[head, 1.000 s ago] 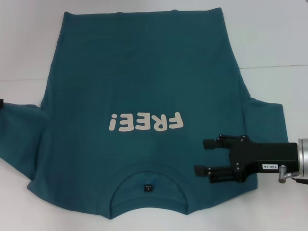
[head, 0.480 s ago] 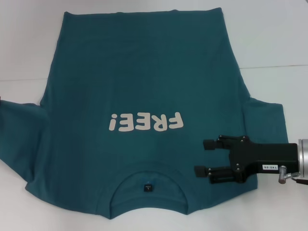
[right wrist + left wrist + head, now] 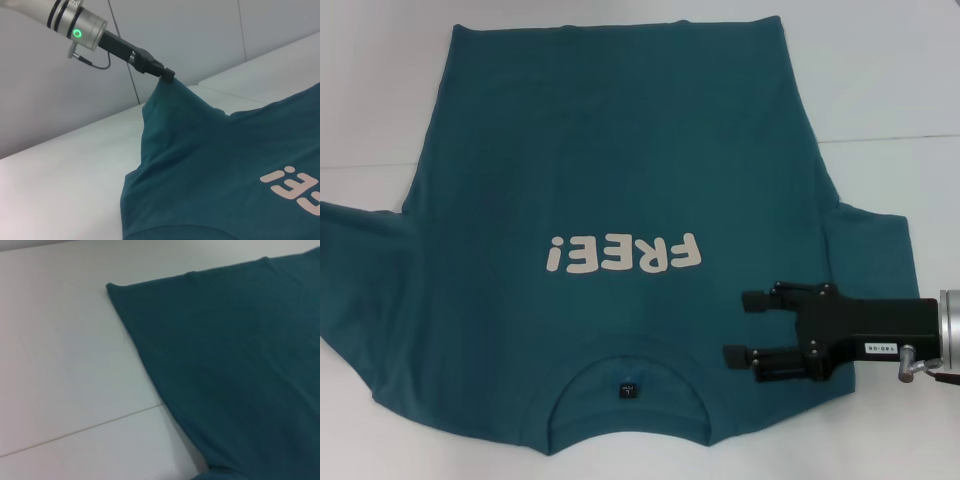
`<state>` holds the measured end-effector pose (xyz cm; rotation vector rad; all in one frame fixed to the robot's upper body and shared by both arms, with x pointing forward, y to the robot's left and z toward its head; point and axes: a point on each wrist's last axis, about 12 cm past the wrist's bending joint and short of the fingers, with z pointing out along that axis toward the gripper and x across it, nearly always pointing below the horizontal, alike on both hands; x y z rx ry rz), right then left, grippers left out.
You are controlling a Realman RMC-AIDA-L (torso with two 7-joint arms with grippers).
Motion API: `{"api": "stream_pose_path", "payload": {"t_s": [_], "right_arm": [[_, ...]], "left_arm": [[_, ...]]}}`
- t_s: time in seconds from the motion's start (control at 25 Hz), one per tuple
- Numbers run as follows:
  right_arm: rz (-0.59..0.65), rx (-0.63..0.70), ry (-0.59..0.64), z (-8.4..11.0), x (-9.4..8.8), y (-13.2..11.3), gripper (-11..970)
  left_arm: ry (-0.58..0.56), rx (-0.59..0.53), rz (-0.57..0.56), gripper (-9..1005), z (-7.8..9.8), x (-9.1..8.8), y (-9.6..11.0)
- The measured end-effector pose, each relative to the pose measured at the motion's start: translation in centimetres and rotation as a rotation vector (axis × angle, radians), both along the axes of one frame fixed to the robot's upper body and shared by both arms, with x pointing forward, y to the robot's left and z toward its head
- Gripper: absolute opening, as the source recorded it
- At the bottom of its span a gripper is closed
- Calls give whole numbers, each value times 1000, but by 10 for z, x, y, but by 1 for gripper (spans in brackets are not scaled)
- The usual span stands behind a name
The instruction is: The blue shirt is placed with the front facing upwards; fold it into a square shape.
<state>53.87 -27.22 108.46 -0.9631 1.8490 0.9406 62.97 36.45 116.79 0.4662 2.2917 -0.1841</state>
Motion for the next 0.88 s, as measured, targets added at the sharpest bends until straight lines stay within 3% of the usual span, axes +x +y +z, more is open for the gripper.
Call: {"api": "stream_pose_path", "payload": {"t_s": [0.28,0.88], "right_arm": [[2,0,-2,1,1,1,919],[7,6,2,0,-1,1,919]], "left_arm": [[29,3,-37,8,11,7,-13],[125,-41,-76,10,26,23,-67]]}}
